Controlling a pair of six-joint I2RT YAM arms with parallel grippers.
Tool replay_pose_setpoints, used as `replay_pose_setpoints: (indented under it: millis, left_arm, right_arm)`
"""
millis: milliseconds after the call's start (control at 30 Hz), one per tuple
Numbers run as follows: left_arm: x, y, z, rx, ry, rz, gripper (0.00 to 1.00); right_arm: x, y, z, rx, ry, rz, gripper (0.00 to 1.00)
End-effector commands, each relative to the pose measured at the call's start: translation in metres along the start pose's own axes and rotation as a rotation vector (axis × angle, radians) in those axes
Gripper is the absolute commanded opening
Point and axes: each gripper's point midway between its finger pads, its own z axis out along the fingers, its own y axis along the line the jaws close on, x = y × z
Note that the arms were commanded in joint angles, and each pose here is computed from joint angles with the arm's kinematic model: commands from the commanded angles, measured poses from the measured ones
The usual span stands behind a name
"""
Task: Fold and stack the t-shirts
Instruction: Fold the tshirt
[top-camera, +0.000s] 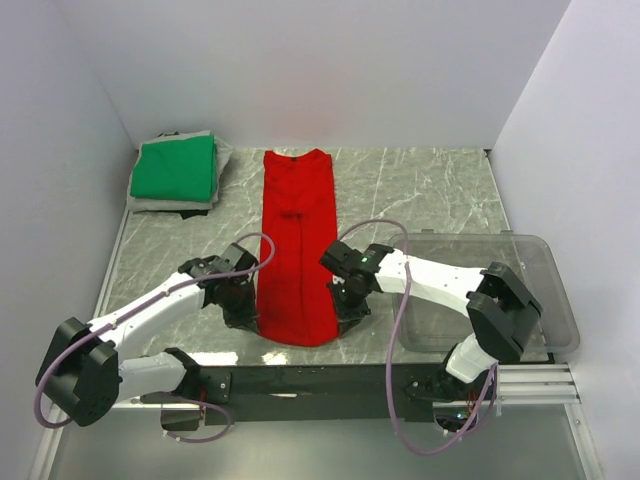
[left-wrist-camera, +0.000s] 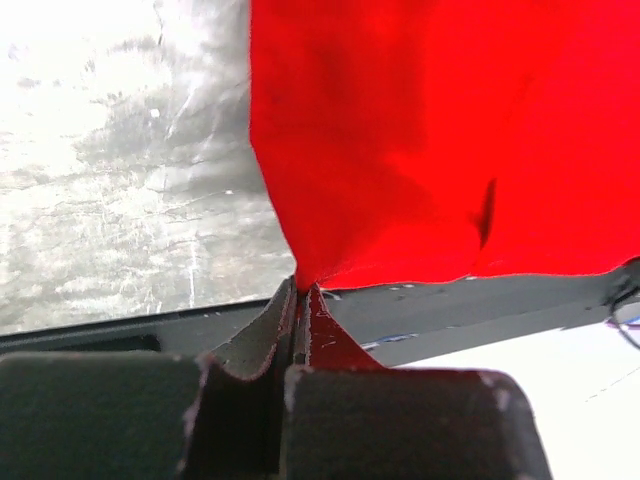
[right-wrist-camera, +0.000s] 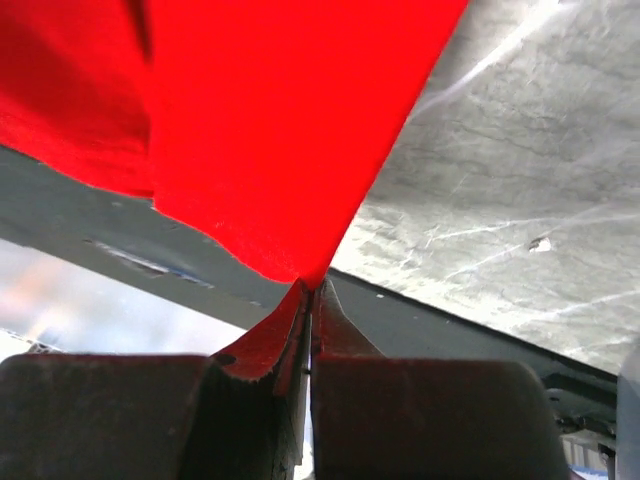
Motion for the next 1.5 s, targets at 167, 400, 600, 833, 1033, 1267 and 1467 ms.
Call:
replay_pose_setpoints:
  millis: [167,400,600,833,1033,1267,1467]
  left_arm:
    - [-0.047,-0.025,-0.04,-0.009,-0.15,0.01,0.0]
    - [-0.088,-0.031,-0.052,0.0,-0.218,0.013,0.0]
    - [-0.128,-0.051,-0.051,0.066,-0.259,0.012,0.0]
    - [-0.184,-0.058,-0.052,0.1,-0.325,-0.012,0.0]
    - [-0.227,-0.067,-0.039,0.135,-0.326,-0.016,0.0]
    - [-0.288,-0.066,-0.036,0.165,-0.383,-0.05,0.0]
    - [-0.324,-0.068,-0.036,0.231,-0.396,-0.082,0.0]
  right_arm:
    - [-0.03,0.008,-0.045,0.041,-0.144,0.012,0.0]
    - [-0.073,0.006,-0.065,0.074,-0.246,0.036,0.0]
    - [-0.117,0.001,-0.075,0.107,-0.305,0.043,0.0]
    - [-0.174,-0.008,-0.079,0.147,-0.351,0.047,0.0]
    - [-0.215,-0.024,-0.07,0.191,-0.37,0.066,0.0]
    - [-0.268,-0.04,-0.068,0.191,-0.421,0.12,0.0]
    - [-0.308,-0.052,-0.065,0.192,-0.454,0.156,0.0]
